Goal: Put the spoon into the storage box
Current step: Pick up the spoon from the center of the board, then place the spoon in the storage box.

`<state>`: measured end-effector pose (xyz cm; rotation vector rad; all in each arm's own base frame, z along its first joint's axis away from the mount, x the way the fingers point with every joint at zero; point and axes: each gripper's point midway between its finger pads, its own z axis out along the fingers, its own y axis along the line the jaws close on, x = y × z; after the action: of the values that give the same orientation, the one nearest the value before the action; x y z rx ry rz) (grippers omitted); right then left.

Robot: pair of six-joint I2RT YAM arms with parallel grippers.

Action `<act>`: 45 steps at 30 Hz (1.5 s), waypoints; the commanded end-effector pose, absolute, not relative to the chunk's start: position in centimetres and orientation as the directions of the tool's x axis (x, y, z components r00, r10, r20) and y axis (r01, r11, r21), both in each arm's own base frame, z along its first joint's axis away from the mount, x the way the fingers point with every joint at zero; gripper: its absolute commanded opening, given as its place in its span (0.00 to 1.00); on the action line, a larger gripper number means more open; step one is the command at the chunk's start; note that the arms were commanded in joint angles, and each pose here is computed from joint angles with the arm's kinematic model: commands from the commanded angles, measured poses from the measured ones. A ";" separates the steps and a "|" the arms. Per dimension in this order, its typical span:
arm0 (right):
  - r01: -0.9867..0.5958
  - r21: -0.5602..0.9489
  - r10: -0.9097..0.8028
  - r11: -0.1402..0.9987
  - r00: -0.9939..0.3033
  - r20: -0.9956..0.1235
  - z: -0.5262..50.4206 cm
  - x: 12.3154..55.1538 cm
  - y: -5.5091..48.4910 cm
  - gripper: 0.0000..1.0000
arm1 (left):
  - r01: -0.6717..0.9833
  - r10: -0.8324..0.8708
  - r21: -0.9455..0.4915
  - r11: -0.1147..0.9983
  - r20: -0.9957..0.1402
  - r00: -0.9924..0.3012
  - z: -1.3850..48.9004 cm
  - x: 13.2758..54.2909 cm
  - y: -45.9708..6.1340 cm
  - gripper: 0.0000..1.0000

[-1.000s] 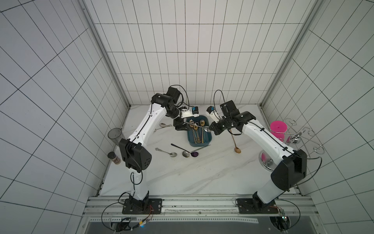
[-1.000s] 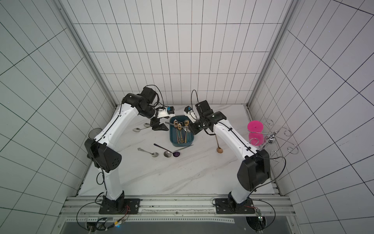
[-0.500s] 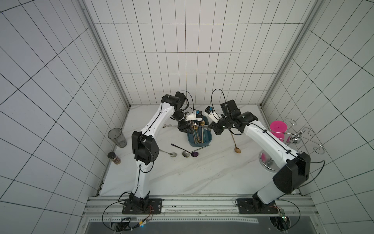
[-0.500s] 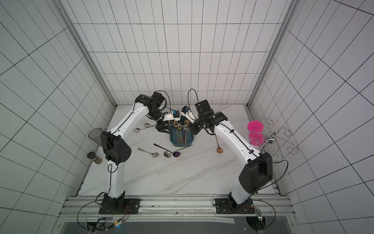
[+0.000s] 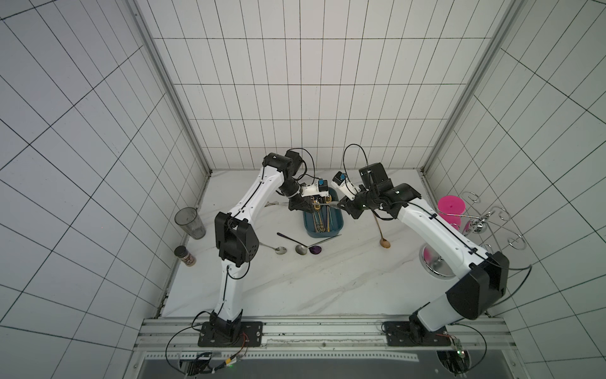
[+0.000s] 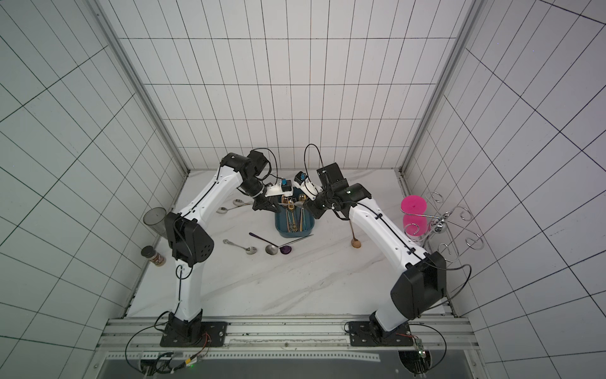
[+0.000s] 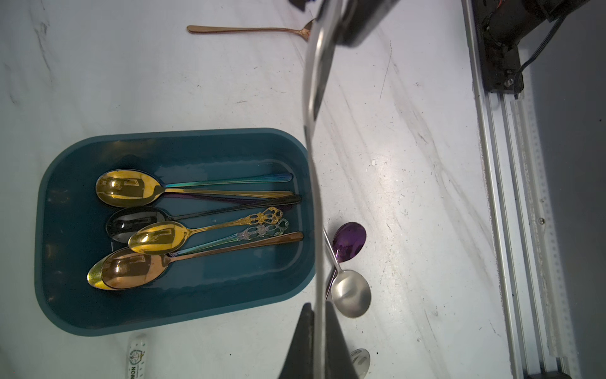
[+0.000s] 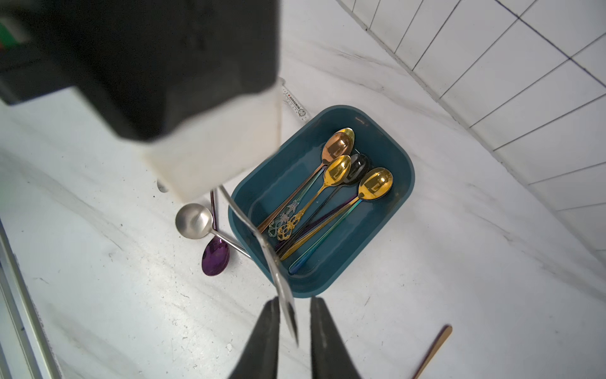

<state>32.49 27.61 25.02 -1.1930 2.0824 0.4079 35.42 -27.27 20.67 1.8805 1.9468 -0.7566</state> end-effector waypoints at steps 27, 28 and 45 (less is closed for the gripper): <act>-0.341 0.437 0.111 0.832 -0.670 -0.734 28.4 31.3 14.1 0.99 | 0.178 -0.343 -0.877 0.446 -0.351 -0.871 19.8 42.2 -30.5 0.00; -0.319 0.454 0.135 0.832 -0.677 -0.723 28.2 31.2 13.7 0.99 | 0.136 -0.369 -0.884 0.447 -0.321 -0.872 19.3 42.2 -30.5 0.00; -0.268 0.557 0.208 0.786 -0.734 -0.647 27.4 29.3 13.3 0.99 | -0.171 -0.540 -0.889 0.425 -0.098 -0.836 14.6 43.8 -32.4 0.00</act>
<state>30.25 13.24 28.57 -0.0642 2.2066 0.8036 41.98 -32.40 14.20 -0.5400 2.3656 -1.3838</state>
